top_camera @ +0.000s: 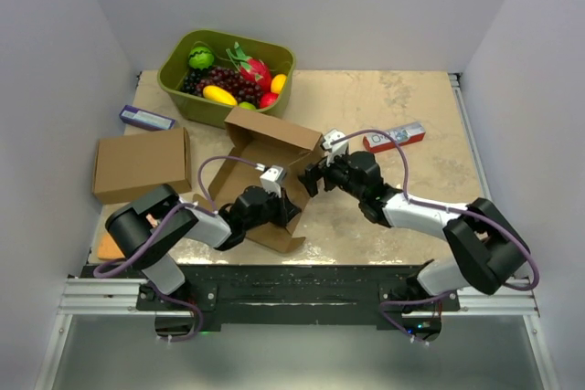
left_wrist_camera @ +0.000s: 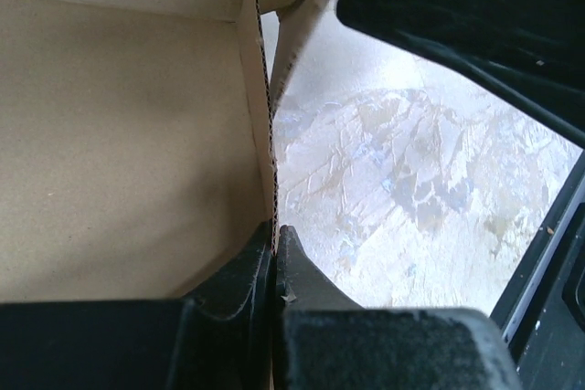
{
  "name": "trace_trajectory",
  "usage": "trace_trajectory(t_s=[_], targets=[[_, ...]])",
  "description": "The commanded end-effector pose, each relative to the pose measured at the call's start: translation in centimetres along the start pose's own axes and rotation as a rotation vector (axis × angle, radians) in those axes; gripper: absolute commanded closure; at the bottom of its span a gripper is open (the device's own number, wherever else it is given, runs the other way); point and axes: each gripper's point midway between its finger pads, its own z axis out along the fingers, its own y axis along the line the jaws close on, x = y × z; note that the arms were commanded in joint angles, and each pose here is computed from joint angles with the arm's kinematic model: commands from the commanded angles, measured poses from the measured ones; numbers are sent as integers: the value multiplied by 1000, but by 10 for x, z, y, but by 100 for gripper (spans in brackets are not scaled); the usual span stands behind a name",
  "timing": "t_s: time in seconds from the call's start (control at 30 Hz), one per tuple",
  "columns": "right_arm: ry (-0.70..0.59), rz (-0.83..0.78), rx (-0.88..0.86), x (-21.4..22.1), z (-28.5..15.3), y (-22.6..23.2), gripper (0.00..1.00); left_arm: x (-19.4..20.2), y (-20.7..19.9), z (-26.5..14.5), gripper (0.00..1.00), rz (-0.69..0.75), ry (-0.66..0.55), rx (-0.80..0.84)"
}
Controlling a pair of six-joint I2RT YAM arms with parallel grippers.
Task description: Fold the paper box
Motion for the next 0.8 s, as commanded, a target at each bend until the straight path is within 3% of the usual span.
trace_trajectory(t_s=[0.0,0.4,0.77], targets=[[-165,-7,133,-49,15,-23,1,55,-5,-11,100,-9,221,56],[-203,-22,229,-67,36,-43,2,56,-10,-8,100,-2,237,82],[-172,11,261,-50,51,-50,13,54,-11,-7,100,-4,229,87]])
